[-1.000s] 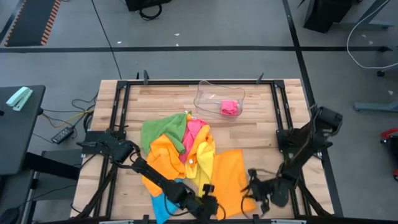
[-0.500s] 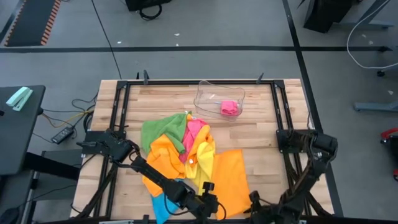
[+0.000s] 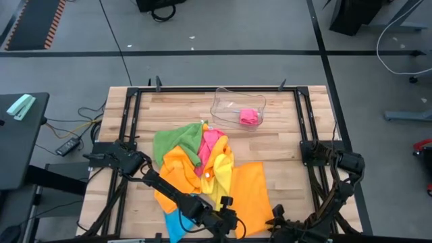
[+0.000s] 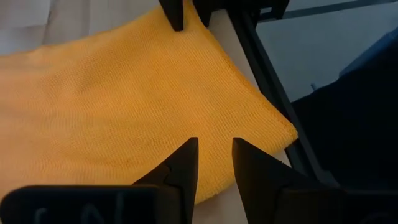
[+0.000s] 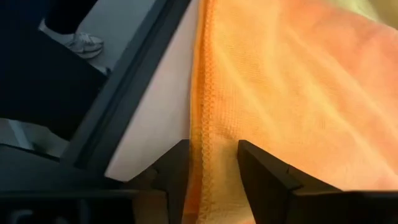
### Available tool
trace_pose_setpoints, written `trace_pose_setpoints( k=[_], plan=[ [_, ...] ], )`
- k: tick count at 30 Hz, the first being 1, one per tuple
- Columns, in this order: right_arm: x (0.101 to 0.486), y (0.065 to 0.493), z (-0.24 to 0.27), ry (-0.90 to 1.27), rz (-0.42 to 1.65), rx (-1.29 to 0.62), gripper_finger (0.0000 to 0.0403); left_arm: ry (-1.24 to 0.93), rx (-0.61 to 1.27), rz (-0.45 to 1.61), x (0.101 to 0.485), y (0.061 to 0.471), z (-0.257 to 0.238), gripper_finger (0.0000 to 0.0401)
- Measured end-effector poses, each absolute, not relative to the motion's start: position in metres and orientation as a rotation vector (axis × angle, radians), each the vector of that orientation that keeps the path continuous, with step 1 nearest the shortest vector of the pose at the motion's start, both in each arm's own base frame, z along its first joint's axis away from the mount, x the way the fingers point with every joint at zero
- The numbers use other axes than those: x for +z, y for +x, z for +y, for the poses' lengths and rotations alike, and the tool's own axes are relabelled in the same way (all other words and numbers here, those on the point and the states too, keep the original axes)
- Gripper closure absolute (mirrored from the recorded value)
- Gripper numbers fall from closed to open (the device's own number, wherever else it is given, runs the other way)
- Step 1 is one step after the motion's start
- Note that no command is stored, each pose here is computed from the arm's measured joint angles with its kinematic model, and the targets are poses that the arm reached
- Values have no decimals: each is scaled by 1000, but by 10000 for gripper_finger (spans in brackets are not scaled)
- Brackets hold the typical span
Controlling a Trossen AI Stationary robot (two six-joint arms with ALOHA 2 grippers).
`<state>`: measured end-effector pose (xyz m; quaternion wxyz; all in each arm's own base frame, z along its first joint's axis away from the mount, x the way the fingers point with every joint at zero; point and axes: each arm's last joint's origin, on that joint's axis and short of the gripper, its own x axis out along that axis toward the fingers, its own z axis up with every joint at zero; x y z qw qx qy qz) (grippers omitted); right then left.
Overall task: Fold microfiber towels
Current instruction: Fold the right orange microfiber cloth
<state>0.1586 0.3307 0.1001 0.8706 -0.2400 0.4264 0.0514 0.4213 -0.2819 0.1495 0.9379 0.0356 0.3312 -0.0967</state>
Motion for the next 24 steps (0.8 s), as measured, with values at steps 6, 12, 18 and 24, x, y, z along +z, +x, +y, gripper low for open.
trace_pose_setpoints(
  k=[6,12,18,24],
  plan=[
    [98,157,329,-501,905,108,334,74,-201,676,150,420,-284,294],
    [102,156,327,-499,915,122,393,71,-203,670,150,420,-284,294],
    [137,151,325,-435,862,149,398,113,-222,642,152,422,-284,292],
    [172,151,317,-348,815,149,400,270,-237,559,157,418,-294,257]
  ],
)
